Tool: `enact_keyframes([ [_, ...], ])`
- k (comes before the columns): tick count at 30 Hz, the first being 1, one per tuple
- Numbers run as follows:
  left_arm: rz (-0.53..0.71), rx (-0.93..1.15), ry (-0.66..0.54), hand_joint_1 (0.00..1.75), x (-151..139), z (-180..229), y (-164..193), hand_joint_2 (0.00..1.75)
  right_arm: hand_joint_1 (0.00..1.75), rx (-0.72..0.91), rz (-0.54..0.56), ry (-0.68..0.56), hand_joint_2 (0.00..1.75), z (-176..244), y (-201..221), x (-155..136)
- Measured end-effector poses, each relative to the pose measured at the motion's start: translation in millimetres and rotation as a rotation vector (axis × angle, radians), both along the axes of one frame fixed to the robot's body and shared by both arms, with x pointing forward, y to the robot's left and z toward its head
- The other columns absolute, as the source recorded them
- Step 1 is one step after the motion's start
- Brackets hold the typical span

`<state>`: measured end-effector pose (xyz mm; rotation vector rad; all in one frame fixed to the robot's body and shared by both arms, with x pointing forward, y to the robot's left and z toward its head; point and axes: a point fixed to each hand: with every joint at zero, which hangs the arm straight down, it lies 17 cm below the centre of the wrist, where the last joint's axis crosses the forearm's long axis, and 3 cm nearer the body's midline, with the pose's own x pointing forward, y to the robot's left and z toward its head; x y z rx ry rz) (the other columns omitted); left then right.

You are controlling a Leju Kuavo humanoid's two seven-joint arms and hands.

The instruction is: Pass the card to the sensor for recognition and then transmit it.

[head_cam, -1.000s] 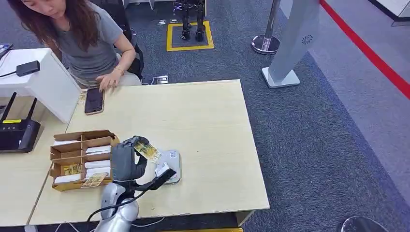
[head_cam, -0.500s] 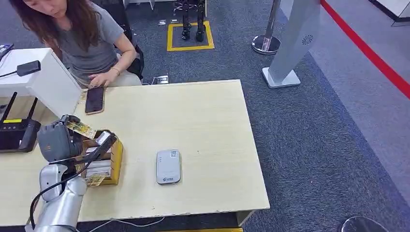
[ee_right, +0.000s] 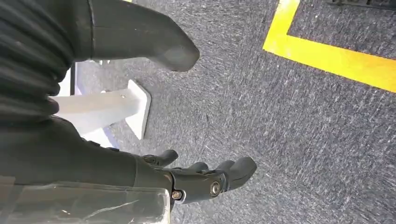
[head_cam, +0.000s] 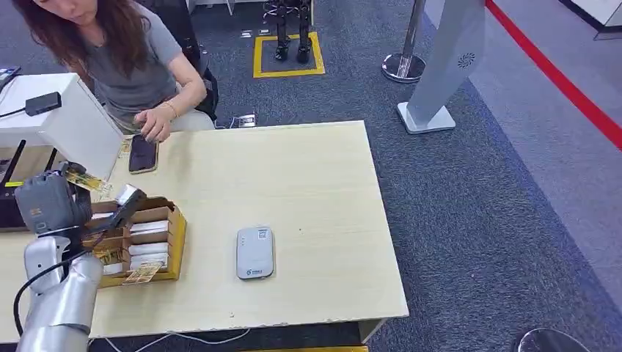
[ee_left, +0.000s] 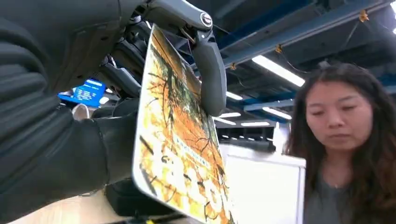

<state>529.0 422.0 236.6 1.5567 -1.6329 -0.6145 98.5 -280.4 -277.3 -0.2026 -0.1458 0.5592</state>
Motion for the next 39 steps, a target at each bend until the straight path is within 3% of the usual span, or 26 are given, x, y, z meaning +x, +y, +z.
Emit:
enact_keyframes([
  [15, 0.069, -0.149, -0.06, 1.75, 28, 44, 53, 1.75, 0.0, 0.004, 0.016, 0.003, 1.75, 1, 2, 3],
  [28, 0.074, -0.186, -0.052, 1.75, 35, 44, 62, 1.75, 0.0, 0.004, 0.022, 0.002, 1.75, 1, 2, 5],
  [29, 0.074, -0.186, -0.052, 0.0, 35, 44, 62, 1.75, 0.0, 0.004, 0.022, 0.003, 1.75, 1, 2, 4],
  [39, 0.089, -0.18, -0.047, 0.0, 33, 44, 70, 1.75, 0.0, -0.001, 0.027, 0.003, 1.75, 1, 2, 5],
])
